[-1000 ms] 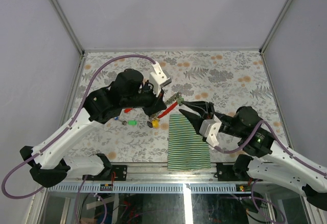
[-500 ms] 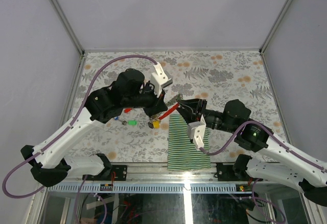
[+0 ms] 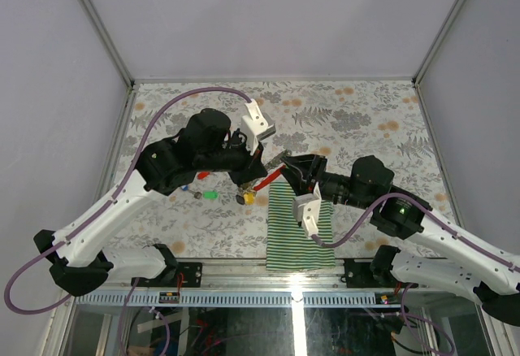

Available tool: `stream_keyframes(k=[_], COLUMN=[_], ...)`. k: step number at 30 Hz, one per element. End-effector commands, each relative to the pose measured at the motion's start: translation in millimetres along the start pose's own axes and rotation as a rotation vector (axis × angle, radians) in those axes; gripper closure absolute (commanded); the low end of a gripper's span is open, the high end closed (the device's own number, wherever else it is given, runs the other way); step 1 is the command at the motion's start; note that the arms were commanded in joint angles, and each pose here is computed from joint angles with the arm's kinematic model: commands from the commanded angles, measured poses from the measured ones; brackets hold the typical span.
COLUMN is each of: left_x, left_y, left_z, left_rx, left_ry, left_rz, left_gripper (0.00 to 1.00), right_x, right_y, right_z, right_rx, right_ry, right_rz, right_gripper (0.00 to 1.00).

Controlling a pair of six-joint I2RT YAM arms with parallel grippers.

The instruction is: Put the keys on the keyring

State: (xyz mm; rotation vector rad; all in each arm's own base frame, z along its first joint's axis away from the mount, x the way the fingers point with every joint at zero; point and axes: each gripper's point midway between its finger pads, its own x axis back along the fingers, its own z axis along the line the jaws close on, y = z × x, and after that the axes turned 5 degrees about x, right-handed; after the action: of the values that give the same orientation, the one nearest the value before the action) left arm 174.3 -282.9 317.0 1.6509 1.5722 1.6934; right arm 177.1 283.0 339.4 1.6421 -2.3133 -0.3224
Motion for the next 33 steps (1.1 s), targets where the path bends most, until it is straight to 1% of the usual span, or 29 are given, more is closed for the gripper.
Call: stream_keyframes(k=[1, 12, 18, 25, 33], left_x=[6, 5, 6, 7, 7], left_y=[16, 13, 14, 14, 13], left_z=[-12, -11, -12, -14, -16], left_rx=[-0.011, -0.009, -0.009, -0.009, -0.012], left_ry=[-0.039, -0.034, -0.037, -0.042, -0.05], left_rz=[-0.047, -0.035, -0.037, -0.039, -0.036], left_gripper=[1.0, 1.0, 1.0, 1.0, 1.0], right_x=[3, 10, 7, 2, -3], right_y=[8, 14, 7, 6, 4], right_z=[-31, -38, -32, -32, -32], right_rx=[0.038, 0.033, 0.044, 0.045, 0.052], right_ry=[-0.079, -0.101, -0.078, -0.075, -0.078], right_rz=[-0.001, -0.016, 0.011, 0.01, 0.015], right_gripper=[0.59, 0.6, 0.6, 0.61, 0.64])
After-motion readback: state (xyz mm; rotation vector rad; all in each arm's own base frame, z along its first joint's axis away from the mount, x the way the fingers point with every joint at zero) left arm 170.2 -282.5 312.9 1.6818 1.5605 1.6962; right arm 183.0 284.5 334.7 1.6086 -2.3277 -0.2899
